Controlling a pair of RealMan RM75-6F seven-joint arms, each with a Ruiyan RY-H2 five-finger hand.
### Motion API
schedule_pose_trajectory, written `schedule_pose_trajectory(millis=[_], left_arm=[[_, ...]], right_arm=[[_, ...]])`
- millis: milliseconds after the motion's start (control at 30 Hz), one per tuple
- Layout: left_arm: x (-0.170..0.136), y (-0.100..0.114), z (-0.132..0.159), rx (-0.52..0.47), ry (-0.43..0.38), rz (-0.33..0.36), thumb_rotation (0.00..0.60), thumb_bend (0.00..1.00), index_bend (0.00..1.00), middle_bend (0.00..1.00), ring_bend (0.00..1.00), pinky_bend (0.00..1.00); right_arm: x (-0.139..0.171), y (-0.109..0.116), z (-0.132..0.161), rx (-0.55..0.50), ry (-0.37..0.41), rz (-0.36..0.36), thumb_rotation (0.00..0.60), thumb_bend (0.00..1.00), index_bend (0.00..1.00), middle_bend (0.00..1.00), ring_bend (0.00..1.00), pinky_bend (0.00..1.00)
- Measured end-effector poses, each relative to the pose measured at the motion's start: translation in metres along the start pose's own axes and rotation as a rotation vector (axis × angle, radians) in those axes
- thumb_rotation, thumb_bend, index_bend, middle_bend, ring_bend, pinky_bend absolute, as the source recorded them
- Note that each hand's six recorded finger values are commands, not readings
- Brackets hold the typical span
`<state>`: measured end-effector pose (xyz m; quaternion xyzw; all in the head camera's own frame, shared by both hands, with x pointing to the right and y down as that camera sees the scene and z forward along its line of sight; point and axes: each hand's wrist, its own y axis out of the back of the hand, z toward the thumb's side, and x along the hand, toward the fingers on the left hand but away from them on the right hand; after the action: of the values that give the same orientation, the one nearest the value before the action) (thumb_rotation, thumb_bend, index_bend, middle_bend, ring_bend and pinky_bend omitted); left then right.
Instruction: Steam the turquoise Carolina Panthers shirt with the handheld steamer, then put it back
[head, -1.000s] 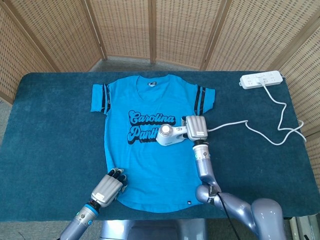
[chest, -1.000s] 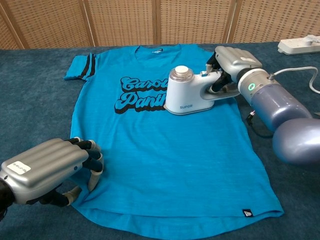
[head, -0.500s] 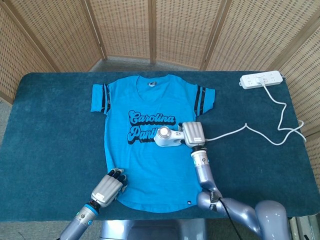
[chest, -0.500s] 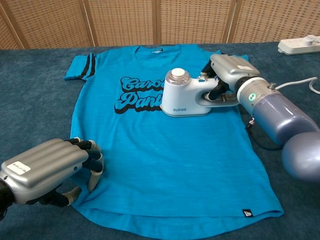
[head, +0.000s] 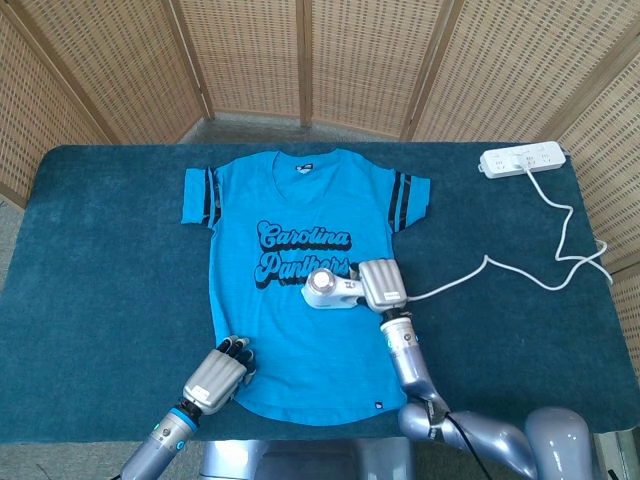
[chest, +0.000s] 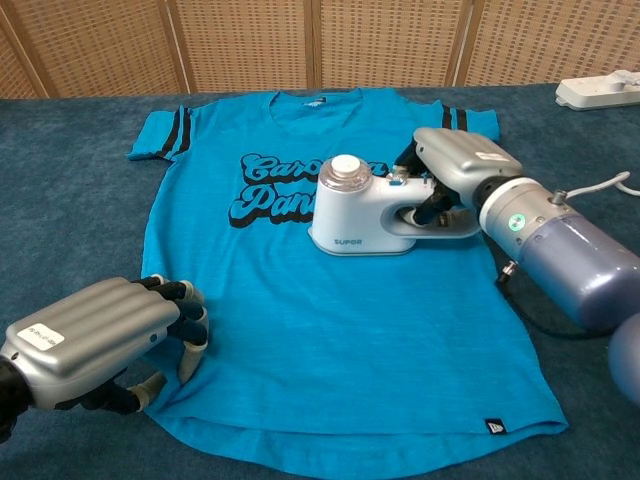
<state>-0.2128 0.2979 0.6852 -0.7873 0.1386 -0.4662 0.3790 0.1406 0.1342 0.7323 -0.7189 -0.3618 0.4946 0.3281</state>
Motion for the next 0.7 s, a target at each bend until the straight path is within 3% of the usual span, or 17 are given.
schedule_pose_trajectory(millis=[700], left_arm=[[0.001,-0.001,0.002,0.001,-0.005,0.001,0.552,0.47,0.66,0.36,0.17,0.17]], right_arm=[[0.045,0.003,0.006,-0.049,0.056,0.027,0.600,0.34,0.67,0.67,0.66,0.53]])
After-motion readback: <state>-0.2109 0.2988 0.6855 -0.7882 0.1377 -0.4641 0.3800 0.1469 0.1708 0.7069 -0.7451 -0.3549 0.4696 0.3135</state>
